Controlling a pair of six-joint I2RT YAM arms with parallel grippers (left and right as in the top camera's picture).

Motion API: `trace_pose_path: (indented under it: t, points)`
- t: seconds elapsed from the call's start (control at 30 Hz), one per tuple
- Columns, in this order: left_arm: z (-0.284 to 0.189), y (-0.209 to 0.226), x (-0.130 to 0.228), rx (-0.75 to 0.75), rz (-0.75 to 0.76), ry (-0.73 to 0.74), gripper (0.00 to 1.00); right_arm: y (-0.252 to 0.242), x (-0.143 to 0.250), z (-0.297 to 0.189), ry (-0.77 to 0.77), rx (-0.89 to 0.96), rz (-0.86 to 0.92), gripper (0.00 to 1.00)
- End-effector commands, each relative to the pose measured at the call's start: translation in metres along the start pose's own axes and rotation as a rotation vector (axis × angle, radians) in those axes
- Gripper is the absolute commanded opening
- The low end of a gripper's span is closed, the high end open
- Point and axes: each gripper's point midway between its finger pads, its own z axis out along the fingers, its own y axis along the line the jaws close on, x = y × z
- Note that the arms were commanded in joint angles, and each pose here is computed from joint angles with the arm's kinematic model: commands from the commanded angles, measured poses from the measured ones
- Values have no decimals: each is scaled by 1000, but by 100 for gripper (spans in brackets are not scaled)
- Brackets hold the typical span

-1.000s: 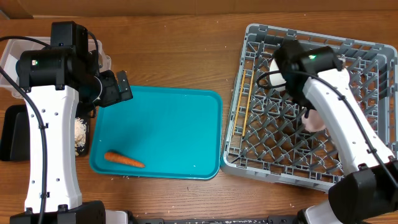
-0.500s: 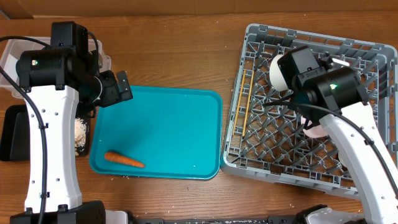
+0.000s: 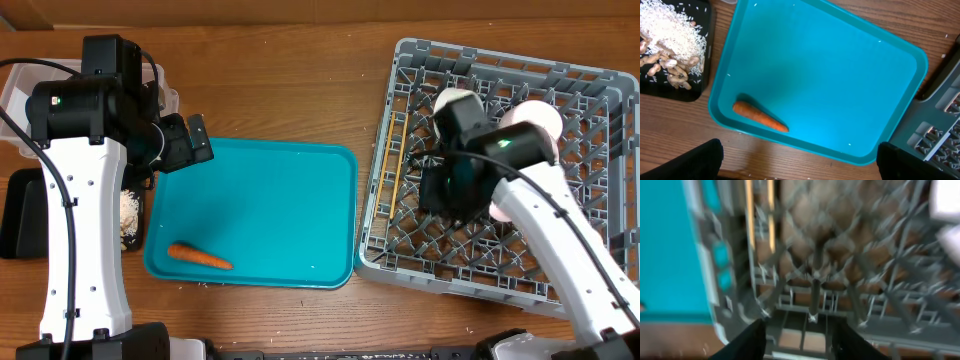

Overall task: Sort waste into correct bins and load items into the dishwasher
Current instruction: 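Move the plate toward the rack's right side and stand it upright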

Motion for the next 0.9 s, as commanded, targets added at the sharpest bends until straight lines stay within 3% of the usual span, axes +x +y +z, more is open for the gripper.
trace_pose_path:
  t: [0.0, 0.2, 0.57, 0.87]
  points:
    - [3, -1, 0, 2, 15, 8, 100, 12, 36, 26, 158, -82, -34, 42]
    - [3, -2, 1, 3, 14, 8, 100, -15, 70, 58, 276, 26, 42, 41]
    - [3, -2, 1, 2, 14, 9, 100, -56, 77, 59, 257, 249, 183, 41]
    - [3, -2, 1, 2, 14, 9, 100, -65, 87, 54, 274, 320, 311, 41]
